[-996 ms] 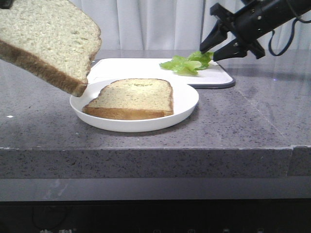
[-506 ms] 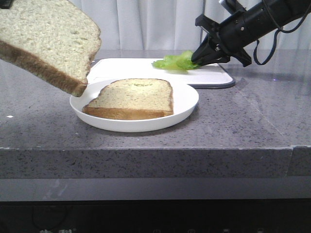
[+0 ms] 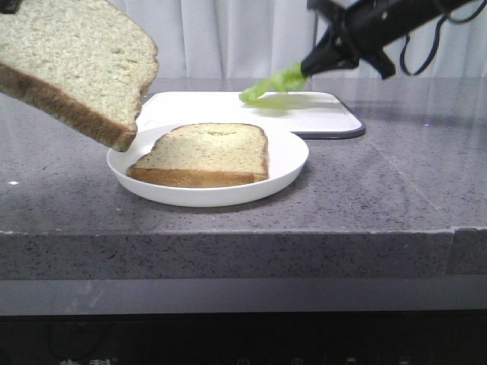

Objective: Left arm grabs bread, right arm adds lettuce

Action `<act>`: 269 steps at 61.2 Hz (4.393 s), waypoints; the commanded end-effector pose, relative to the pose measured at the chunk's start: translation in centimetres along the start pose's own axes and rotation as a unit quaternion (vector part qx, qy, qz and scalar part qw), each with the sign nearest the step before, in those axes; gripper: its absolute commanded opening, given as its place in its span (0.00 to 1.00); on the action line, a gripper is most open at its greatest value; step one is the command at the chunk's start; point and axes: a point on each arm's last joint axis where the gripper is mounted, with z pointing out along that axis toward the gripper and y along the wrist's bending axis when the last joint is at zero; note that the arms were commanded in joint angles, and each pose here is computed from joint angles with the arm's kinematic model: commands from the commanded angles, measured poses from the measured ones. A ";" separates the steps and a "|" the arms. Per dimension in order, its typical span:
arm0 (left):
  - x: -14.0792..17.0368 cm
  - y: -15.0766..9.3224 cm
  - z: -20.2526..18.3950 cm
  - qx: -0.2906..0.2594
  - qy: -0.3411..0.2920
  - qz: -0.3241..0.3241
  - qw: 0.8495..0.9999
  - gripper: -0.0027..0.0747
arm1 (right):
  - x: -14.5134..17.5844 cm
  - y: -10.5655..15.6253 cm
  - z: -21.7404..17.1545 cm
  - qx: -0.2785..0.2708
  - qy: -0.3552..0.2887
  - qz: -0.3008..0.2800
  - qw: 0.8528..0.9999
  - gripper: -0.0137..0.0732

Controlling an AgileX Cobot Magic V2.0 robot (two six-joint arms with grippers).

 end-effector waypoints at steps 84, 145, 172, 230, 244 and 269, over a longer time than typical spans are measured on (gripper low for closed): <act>-1.4 -0.3 -1.1 -0.011 -0.069 0.010 0.998 0.01 | 12.5 9.1 -5.2 -0.179 0.113 -0.092 0.973 0.28; -4.5 0.6 8.8 0.236 -0.050 -0.092 0.966 0.01 | 9.8 12.6 -18.8 -0.062 0.066 -0.203 0.975 0.58; -4.3 2.9 12.5 0.220 -0.013 -0.130 0.967 0.01 | 10.0 12.7 -18.9 -0.069 0.076 -0.203 0.974 0.58; -4.3 3.4 4.0 0.043 -0.011 -0.021 0.999 0.53 | 12.1 12.1 -25.2 0.174 0.124 -0.136 0.967 0.58; -2.5 2.9 -1.6 -0.110 -0.023 0.004 0.994 0.53 | 13.5 12.8 -30.0 0.286 0.080 -0.107 0.949 0.58; 2.0 2.1 -8.4 -0.248 -0.125 0.022 0.960 0.51 | 19.0 13.9 -34.2 0.271 -0.061 -0.133 0.951 0.58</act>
